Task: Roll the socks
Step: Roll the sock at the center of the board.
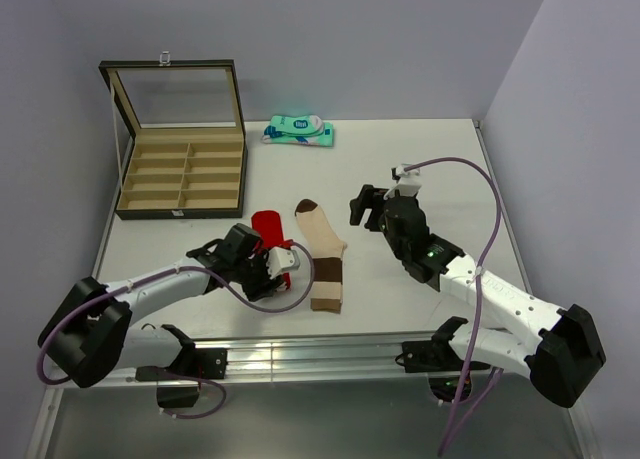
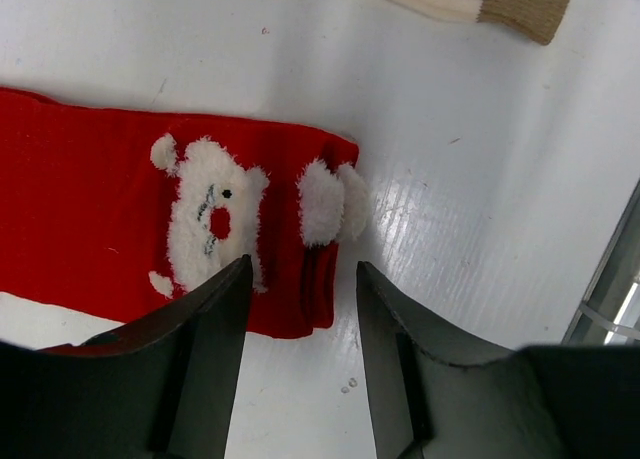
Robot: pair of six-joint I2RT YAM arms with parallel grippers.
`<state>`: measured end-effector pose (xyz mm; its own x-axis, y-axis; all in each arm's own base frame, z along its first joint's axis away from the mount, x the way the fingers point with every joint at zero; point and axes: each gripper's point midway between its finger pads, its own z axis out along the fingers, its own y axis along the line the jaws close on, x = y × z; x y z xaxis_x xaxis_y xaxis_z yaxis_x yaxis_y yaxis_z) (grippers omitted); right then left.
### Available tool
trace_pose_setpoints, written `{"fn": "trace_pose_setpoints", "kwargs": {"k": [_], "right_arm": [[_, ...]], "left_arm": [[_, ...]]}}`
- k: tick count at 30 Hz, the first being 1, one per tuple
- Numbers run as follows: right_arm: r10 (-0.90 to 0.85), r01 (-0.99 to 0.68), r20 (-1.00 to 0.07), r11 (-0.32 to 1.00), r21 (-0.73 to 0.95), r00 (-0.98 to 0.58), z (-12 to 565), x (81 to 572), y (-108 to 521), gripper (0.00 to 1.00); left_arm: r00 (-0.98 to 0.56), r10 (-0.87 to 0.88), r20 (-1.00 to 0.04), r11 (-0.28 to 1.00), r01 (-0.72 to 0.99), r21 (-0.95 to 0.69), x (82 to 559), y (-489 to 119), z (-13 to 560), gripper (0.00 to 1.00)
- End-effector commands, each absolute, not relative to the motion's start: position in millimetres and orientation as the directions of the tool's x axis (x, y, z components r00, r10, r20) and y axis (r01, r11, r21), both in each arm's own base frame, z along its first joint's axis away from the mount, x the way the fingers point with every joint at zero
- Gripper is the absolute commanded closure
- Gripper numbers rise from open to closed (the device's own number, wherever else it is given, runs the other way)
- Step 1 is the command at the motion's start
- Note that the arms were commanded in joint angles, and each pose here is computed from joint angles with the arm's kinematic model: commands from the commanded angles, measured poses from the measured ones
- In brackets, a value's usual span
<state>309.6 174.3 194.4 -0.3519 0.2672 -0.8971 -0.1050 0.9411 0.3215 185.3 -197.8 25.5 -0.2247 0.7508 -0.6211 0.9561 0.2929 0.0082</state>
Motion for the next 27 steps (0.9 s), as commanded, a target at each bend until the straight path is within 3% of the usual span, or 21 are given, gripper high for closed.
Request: {"fn": "trace_pose_setpoints", "kwargs": {"k": [1,7,15,23,27], "right_arm": [[0.298,-0.112,-0.909,0.933,0.342,-0.293,214.6,313.0,175.5,0.16],[0.281,-0.113,-0.915,0.939,0.324,-0.289,213.3,311.4,172.8,0.16],[0.235,-0.146,-0.918,0.945,0.293,-0.320,202.5,308.5,179.5,0.24],[0.177,-0.299,-0.911,0.906,0.299,-0.373,187.6,295.1,209.3,0.36],[0.117,-0.403,-0.907,0.867,0.292,-0.404,174.3,283.5,234.0,0.44]], "left_arm": [[-0.196,0.732,-0.653,0.298,0.953,0.048,201.5,-209.8,36.4,0.49],[-0.213,0.740,-0.638,0.317,0.947,0.051,205.0,-208.1,28.0,0.54],[-0.197,0.736,-0.648,0.286,0.958,0.033,204.2,-214.6,34.1,0.76],[-0.221,0.753,-0.620,0.163,0.975,-0.149,182.6,-222.0,36.4,0.96],[-0.255,0.744,-0.617,0.138,0.963,-0.232,182.9,-220.5,39.5,0.96]]}}
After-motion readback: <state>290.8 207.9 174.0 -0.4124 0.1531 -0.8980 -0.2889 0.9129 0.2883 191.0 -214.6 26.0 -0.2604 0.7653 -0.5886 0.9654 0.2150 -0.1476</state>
